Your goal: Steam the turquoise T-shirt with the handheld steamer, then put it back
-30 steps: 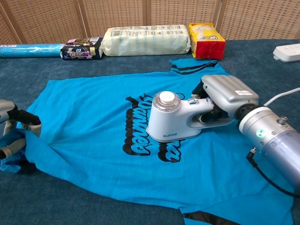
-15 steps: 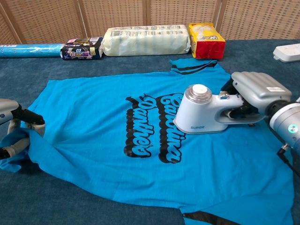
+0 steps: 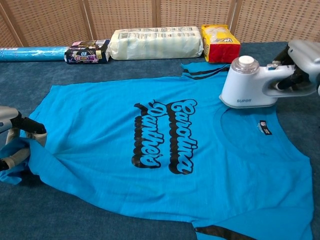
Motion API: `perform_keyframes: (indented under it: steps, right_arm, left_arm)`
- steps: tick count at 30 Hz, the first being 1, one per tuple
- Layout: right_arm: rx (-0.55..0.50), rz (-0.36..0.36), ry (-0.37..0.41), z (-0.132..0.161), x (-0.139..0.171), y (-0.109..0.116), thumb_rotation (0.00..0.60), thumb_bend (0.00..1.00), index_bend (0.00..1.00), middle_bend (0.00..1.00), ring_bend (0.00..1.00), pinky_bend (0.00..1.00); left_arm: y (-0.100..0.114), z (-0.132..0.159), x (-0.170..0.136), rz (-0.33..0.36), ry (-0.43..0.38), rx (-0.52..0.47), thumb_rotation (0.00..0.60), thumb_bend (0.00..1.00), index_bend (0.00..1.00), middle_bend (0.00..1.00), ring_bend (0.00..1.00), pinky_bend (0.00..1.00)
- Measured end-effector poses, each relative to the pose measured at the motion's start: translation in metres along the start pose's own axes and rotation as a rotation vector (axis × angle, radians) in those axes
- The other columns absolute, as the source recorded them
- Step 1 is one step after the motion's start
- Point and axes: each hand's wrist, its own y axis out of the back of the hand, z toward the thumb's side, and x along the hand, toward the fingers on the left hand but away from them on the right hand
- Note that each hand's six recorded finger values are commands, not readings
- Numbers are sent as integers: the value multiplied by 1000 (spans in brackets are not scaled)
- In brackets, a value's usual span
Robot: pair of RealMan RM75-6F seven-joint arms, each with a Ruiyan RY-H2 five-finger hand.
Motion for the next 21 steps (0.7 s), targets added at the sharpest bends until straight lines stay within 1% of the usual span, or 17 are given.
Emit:
perform_keyframes:
  steps: [8, 14, 21]
  right_arm:
    - [0, -24, -99, -16, -29, 13, 600, 326, 756, 771, 804, 723]
    - [0, -23, -166, -22, -48, 11, 600, 325, 753, 771, 804, 723]
    - [4, -23, -219, -23, -68, 8, 600, 322, 747, 768, 800, 722]
  left_arm:
    - [-2, 0, -1, -8, 11, 0, 600, 539, 563, 548, 453, 559]
    - [-5, 0, 0, -18, 16, -3, 600, 539, 563, 548, 453, 559]
    - [-9, -3, -2, -29, 35, -7, 600, 539, 563, 548, 453, 559]
